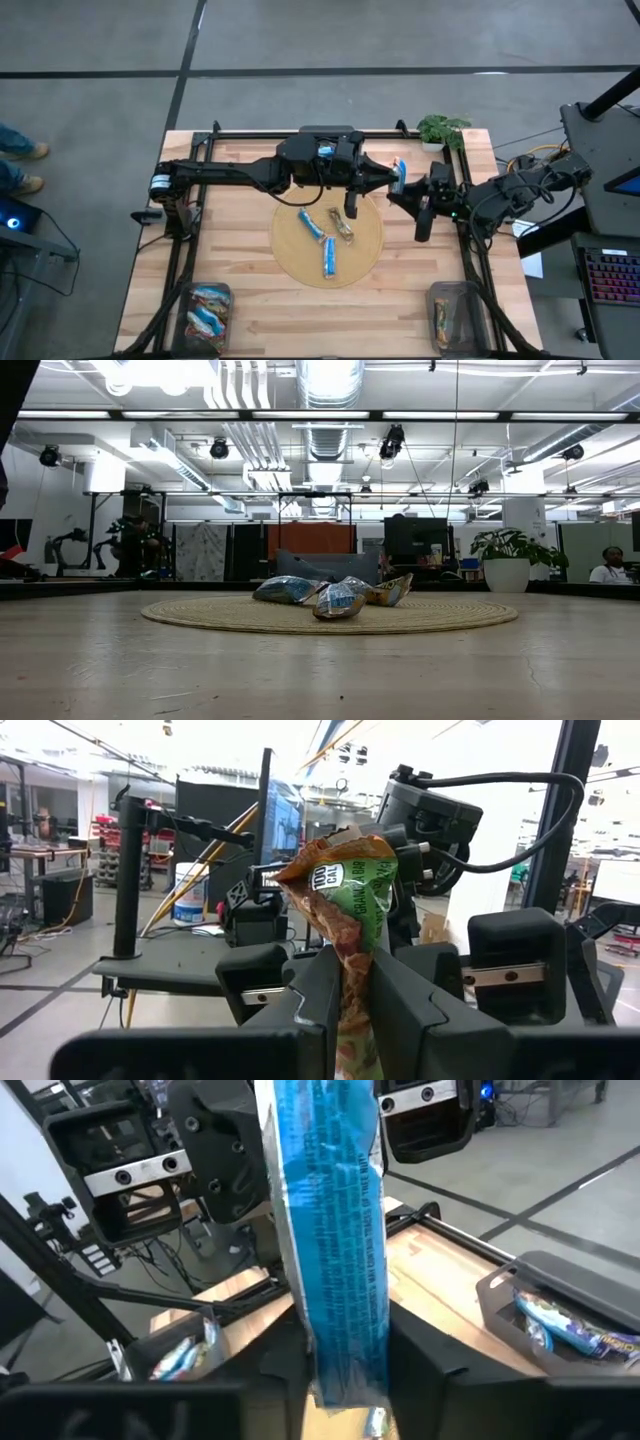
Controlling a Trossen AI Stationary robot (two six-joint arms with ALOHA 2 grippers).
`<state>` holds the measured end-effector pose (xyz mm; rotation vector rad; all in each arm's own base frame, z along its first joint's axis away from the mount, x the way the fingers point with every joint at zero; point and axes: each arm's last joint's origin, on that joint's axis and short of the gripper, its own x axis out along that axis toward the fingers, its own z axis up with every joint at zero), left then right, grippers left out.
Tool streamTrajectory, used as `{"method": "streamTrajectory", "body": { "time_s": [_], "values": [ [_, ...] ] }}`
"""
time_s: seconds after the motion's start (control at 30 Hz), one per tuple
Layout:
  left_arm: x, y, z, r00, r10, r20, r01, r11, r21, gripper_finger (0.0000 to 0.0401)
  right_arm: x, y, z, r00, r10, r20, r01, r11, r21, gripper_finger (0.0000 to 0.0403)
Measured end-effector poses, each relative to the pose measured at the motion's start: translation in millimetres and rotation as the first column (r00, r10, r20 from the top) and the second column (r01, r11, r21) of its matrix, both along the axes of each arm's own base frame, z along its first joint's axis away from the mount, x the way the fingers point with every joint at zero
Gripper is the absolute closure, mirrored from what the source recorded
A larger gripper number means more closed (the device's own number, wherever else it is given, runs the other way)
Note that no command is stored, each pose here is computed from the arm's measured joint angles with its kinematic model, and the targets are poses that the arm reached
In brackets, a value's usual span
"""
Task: Pick and place Granola Bars by type
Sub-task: Put the yellow granola bar into the right black bin
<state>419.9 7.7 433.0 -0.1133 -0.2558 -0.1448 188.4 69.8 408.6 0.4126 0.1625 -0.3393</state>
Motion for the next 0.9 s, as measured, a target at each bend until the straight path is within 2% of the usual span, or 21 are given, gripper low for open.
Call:
{"method": "streamTrajectory", "body": {
  "time_s": [0.17, 0.27, 0.4, 0.57, 0.73, 0.9],
  "values": [
    [0.2, 0.2, -0.6, 1.000, -0.003, -0.007, 0.003, 1.000, -0.012, 0.0371, -0.1, 0.1, 0.0, 1.000, 0.004, -0.004, -0.004, 1.000, -0.012, 0.0349],
    [0.2, 0.1, -1.0, 1.000, -0.027, -0.011, 0.027, 1.000, -0.009, 0.0366, -0.1, 0.2, -0.1, 1.000, 0.005, -0.005, -0.005, 1.000, -0.012, 0.0351],
    [-0.7, -0.9, 2.3, 0.998, -0.051, -0.023, 0.051, 0.999, 0.004, 0.0330, -0.3, 0.1, -0.3, 1.000, 0.007, -0.007, -0.007, 1.000, -0.012, 0.0348],
    [-5.0, -1.2, 18.1, 0.997, -0.020, -0.080, 0.029, 0.994, 0.105, 0.0273, -0.5, 0.0, -0.1, 1.000, 0.007, -0.006, -0.007, 1.000, -0.012, 0.0355],
    [-15.6, 0.6, 44.1, 0.992, 0.079, -0.098, -0.055, 0.973, 0.223, 0.0239, -0.4, 0.6, -0.5, 0.999, 0.032, -0.012, -0.032, 0.999, -0.006, 0.0357],
    [-36.3, 4.3, 80.0, 0.988, 0.127, -0.090, -0.096, 0.950, 0.296, 0.0235, 0.0, 4.8, -2.7, 0.983, 0.181, -0.041, -0.179, 0.983, 0.040, 0.0359]
  ]
}}
